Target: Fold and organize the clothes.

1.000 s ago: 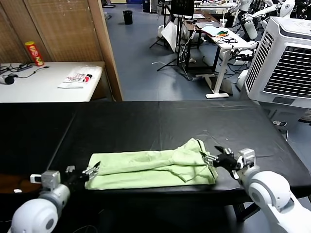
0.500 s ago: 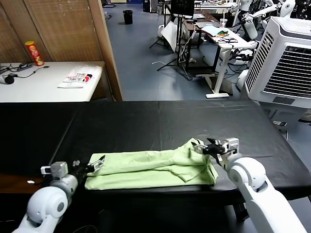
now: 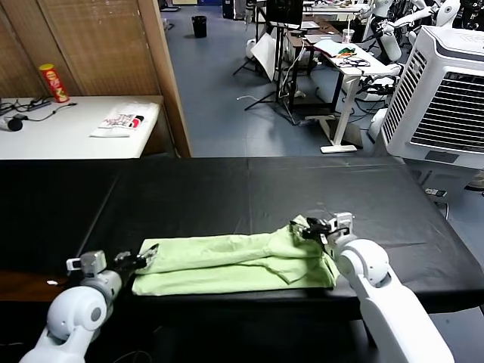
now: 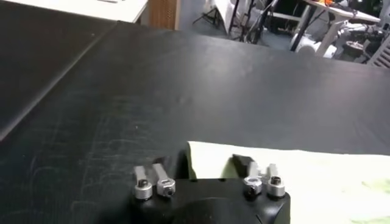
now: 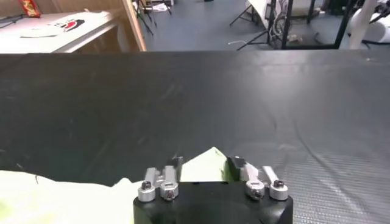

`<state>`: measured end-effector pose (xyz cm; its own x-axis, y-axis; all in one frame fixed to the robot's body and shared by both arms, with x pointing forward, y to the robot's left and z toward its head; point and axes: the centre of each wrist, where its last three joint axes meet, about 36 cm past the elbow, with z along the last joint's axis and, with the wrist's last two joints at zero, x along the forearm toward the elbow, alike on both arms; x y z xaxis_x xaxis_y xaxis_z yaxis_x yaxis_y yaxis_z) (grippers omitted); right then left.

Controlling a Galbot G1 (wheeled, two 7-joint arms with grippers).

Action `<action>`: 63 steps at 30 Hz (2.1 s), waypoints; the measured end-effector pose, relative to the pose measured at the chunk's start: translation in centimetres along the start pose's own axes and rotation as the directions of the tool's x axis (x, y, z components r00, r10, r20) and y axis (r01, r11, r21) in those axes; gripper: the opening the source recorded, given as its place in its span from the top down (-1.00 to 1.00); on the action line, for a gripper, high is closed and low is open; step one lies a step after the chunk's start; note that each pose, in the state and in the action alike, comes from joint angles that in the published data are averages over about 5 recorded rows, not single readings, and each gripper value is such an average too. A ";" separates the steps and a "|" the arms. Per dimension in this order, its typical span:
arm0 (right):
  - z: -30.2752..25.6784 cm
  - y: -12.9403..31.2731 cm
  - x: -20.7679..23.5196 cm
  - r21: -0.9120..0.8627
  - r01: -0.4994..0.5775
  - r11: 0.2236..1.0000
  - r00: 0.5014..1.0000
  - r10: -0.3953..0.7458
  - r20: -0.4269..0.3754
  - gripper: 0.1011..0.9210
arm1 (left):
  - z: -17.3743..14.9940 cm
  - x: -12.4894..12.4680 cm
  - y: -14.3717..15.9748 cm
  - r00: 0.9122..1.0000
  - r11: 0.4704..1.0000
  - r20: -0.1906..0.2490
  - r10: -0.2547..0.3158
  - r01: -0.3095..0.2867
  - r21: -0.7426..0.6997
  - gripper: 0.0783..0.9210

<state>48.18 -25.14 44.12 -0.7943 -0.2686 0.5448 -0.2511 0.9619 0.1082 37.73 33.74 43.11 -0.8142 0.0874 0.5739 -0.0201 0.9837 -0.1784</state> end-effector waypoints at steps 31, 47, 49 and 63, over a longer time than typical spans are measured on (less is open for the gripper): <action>2.7 -0.5 1.2 -0.003 -0.050 0.999 0.982 0.049 0.182 -0.48 | -1.2 -3.9 0.7 0.976 0.996 0.209 -0.061 0.072 -0.048 0.05; 3.0 0.7 7.2 0.017 -0.015 1.000 0.970 0.010 0.243 -0.70 | 2.6 0.1 -0.7 0.977 0.997 0.199 -0.073 0.077 -0.011 -0.71; 2.9 0.8 7.5 0.020 -0.009 1.000 0.969 0.004 0.248 -0.70 | 3.4 0.2 -0.9 0.979 0.997 0.191 -0.077 0.078 0.001 -0.71; 2.6 0.9 8.4 0.048 0.015 0.999 0.964 -0.027 0.265 -0.70 | 6.0 -0.8 -2.1 0.983 0.995 0.163 -0.090 0.081 0.061 0.40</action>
<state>39.79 -26.64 46.63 -0.9055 -0.2984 0.3018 -0.2890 0.9543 0.0767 34.92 30.69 38.23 -0.8925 -0.0285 0.4501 -0.1216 0.9762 -0.1794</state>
